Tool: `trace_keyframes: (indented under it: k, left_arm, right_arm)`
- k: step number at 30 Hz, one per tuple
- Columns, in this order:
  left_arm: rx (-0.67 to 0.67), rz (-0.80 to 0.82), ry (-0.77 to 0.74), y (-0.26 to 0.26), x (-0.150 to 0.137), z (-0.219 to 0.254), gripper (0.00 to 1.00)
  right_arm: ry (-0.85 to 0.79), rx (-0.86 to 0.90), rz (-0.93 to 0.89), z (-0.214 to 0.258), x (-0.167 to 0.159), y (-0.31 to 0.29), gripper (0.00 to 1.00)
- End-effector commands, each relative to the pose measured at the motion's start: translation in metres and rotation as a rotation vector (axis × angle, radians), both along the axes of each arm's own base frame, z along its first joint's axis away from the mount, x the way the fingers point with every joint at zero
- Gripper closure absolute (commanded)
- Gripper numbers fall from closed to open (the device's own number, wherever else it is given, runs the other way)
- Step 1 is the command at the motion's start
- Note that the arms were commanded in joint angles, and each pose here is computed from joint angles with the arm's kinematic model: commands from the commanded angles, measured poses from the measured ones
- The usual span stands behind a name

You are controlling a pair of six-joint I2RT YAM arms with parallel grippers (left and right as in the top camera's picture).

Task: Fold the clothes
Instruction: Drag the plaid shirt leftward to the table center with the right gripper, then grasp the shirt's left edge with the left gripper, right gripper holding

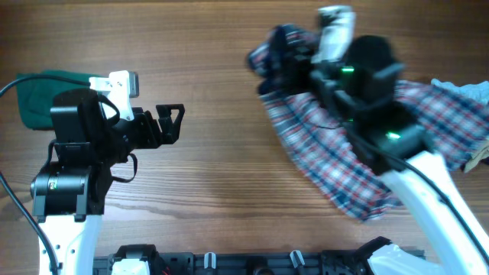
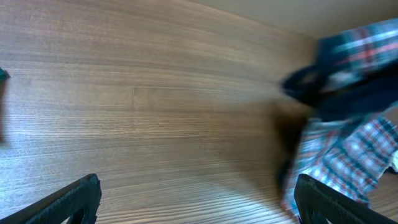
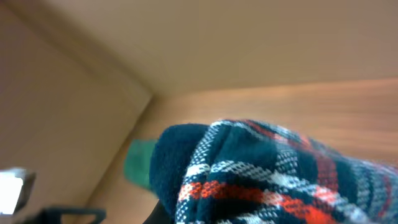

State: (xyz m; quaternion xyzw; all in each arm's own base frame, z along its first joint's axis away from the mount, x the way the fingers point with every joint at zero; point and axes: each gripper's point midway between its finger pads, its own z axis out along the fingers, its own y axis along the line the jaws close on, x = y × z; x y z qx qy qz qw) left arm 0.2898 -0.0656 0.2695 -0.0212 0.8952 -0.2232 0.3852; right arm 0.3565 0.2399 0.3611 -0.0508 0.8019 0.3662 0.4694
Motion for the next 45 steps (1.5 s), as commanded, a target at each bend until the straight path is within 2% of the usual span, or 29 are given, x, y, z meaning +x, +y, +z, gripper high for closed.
trace_keyframes:
  k: [1, 5, 6, 7, 9, 11, 18, 19, 20, 21, 22, 26, 31, 33, 36, 37, 38, 39, 40, 41, 42, 43, 44, 45]
  left_arm:
    - [-0.017, -0.012, -0.008, -0.004, 0.0, 0.006, 0.0]
    - [-0.017, -0.012, -0.004, -0.004, -0.001, 0.005, 0.0]
    - [-0.017, -0.012, -0.004, -0.004, -0.001, 0.005, 0.0]
    - [-0.017, -0.012, -0.004, -0.004, -0.001, 0.005, 0.0]
    - [-0.017, -0.012, -0.004, -0.004, -0.001, 0.005, 0.0]
    - [-0.017, -0.012, -0.004, -0.004, -0.001, 0.005, 0.0]
    - [-0.016, -0.011, 0.025, -0.004, 0.006, -0.004, 0.0]
    - [-0.016, -0.012, 0.047, -0.004, 0.009, -0.01, 0.0]
    - [-0.017, -0.011, 0.081, -0.004, 0.013, -0.019, 0.0]
    - [-0.019, -0.012, 0.122, -0.004, 0.017, -0.03, 0.0]
    - [-0.031, -0.027, 0.177, -0.008, 0.019, -0.043, 0.02]
    - [-0.007, -0.127, 0.39, -0.032, 0.017, -0.101, 0.06]
    - [0.018, -0.21, 0.48, -0.061, 0.02, -0.136, 0.07]
    - [0.047, -0.204, 0.473, -0.06, 0.022, -0.138, 0.07]
    - [0.075, -0.182, 0.46, -0.055, 0.027, -0.139, 0.08]
    - [0.075, -0.183, 0.459, -0.055, 0.027, -0.139, 0.1]
    - [0.075, -0.183, 0.456, -0.055, 0.027, -0.139, 0.13]
    - [0.074, -0.182, 0.452, -0.055, 0.028, -0.139, 0.18]
    - [0.074, -0.182, 0.442, -0.056, 0.03, -0.138, 0.23]
    - [0.073, -0.182, 0.434, -0.056, 0.032, -0.137, 0.28]
    - [0.072, -0.182, 0.429, -0.056, 0.033, -0.137, 0.32]
    - [0.072, -0.182, 0.425, -0.056, 0.034, -0.136, 0.37]
    - [0.072, -0.182, 0.422, -0.056, 0.035, -0.136, 0.43]
    - [0.072, -0.182, 0.422, -0.056, 0.035, -0.136, 0.44]
  right_arm:
    - [0.08, -0.028, 0.116, -0.044, 0.001, 0.058, 0.96]
    - [0.092, -0.032, 0.17, -0.072, 0.016, 0.085, 0.96]
    - [0.077, -0.047, 0.186, -0.073, 0.015, 0.087, 0.86]
    - [0.036, -0.102, 0.211, -0.075, 0.013, 0.085, 0.33]
    - [0.031, -0.189, 0.17, -0.085, 0.016, 0.071, 0.14]
    - [0.097, -0.294, 0.049, -0.103, 0.023, 0.036, 0.05]
    - [0.335, -0.434, -0.114, -0.14, 0.015, -0.056, 0.04]
    - [0.377, -0.453, -0.121, -0.147, 0.01, -0.064, 0.05]
    - [0.428, -0.476, -0.128, -0.155, 0.003, -0.073, 0.1]
    - [0.488, -0.503, -0.13, -0.165, -0.007, -0.082, 0.13]
    - [0.601, -0.559, -0.123, -0.18, -0.031, -0.096, 0.13]
    - [0.868, -0.679, -0.071, -0.204, -0.095, -0.12, 0.11]
    - [0.971, -0.749, 0.013, -0.232, -0.132, -0.115, 0.11]
    - [0.949, -0.752, 0.029, -0.248, -0.134, -0.104, 0.11]
    - [0.901, -0.649, -0.196, -0.253, -0.097, -0.114, 0.0]
    - [0.886, -0.604, -0.273, -0.251, -0.081, -0.126, 0.01]
    - [0.876, -0.558, -0.333, -0.25, -0.066, -0.14, 0.07]
    - [0.879, -0.521, -0.39, -0.248, -0.057, -0.154, 0.07]
    - [0.893, -0.464, -0.484, -0.248, -0.045, -0.18, 0.25]
    - [0.907, -0.416, -0.562, -0.25, -0.037, -0.201, 0.55]
    - [0.915, -0.378, -0.606, -0.254, -0.029, -0.216, 0.76]
    - [0.931, -0.344, -0.613, -0.26, -0.023, -0.222, 0.89]
    - [0.963, -0.319, -0.591, -0.272, -0.018, -0.22, 0.94]
    - [0.981, -0.352, -0.572, -0.289, -0.014, -0.219, 0.94]
